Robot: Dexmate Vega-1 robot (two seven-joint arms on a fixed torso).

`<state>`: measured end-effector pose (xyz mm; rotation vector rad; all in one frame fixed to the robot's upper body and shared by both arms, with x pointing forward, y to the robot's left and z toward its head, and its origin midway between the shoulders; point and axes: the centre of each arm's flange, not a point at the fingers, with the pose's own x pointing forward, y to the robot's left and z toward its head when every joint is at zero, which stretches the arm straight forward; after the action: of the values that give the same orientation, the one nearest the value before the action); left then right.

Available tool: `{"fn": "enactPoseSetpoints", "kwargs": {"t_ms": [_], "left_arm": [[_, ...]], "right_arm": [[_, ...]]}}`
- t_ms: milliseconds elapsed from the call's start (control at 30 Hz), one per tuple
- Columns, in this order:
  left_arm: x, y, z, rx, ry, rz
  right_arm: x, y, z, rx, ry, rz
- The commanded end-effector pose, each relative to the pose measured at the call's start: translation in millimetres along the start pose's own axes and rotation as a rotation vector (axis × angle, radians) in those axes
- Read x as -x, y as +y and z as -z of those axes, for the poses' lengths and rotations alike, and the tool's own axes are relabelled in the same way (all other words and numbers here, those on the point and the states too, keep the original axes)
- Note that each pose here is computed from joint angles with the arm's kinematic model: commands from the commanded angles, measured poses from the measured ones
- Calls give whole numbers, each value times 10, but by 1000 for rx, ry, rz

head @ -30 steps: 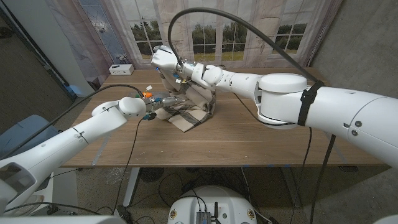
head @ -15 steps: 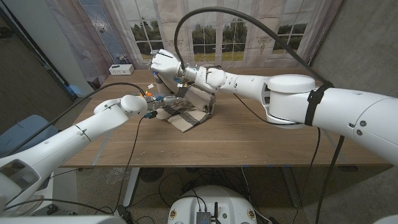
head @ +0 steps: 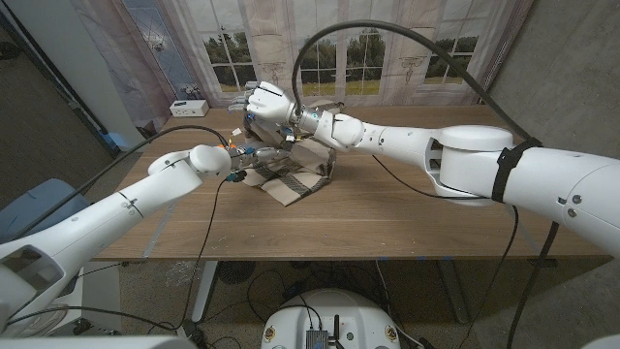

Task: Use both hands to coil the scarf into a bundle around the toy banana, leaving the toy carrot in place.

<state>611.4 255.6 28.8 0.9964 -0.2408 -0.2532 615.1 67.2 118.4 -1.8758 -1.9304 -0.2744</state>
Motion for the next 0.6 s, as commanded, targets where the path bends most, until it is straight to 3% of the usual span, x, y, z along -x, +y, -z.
{"fn": "enactPoseSetpoints", "kwargs": {"t_ms": [33, 300, 600], "left_arm": [[111, 25, -133, -27, -28, -26], [294, -33, -279, -60, -71, -46], [515, -135, -446, -100, -126, -54]], "right_arm": [[319, -108, 116, 5, 108, -62], [541, -134, 220, -25, 255, -101], [713, -126, 280, -42, 382, -114]]}}
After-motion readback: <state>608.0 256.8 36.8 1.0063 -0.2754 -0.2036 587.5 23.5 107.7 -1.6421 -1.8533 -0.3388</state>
